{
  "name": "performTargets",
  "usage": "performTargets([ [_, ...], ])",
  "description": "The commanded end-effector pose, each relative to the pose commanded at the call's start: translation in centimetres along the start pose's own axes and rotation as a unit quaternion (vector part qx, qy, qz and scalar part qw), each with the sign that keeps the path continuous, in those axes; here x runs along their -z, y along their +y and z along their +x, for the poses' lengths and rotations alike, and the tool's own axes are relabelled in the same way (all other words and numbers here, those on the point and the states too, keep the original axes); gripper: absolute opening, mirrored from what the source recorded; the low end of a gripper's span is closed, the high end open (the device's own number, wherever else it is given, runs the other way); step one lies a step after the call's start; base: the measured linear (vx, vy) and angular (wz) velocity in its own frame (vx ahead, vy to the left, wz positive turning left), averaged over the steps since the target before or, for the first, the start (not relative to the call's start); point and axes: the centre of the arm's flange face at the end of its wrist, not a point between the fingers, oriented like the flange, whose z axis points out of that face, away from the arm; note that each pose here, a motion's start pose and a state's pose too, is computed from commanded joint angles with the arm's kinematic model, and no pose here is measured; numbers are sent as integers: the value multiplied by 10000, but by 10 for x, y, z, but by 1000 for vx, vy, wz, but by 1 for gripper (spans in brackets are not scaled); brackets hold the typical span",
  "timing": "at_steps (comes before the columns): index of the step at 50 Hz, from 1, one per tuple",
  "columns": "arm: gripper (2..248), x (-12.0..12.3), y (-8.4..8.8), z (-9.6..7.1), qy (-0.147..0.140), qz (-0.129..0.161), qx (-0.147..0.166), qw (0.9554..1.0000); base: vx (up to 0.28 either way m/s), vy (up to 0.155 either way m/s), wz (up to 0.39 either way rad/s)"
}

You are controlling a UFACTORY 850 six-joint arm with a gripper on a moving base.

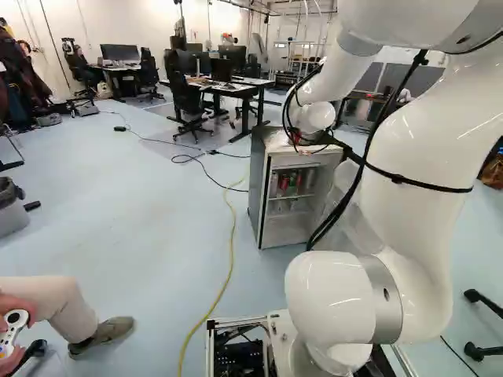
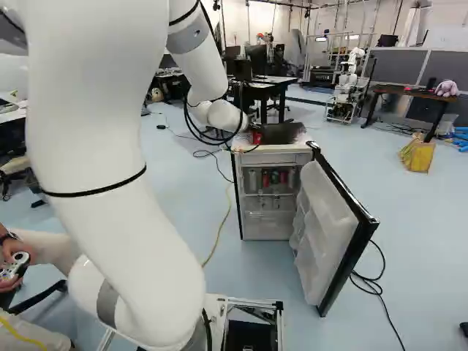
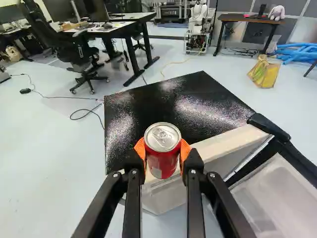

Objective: Grab a drink from the fridge

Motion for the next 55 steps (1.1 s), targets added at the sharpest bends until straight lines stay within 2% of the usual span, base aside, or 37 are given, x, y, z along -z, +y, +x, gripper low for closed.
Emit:
performTargets([
  [33,88,-24,2,8,-118,100,325,9994,0,0,0],
  [55,88,-39,6,15,-99,76,331,9994,0,0,0],
])
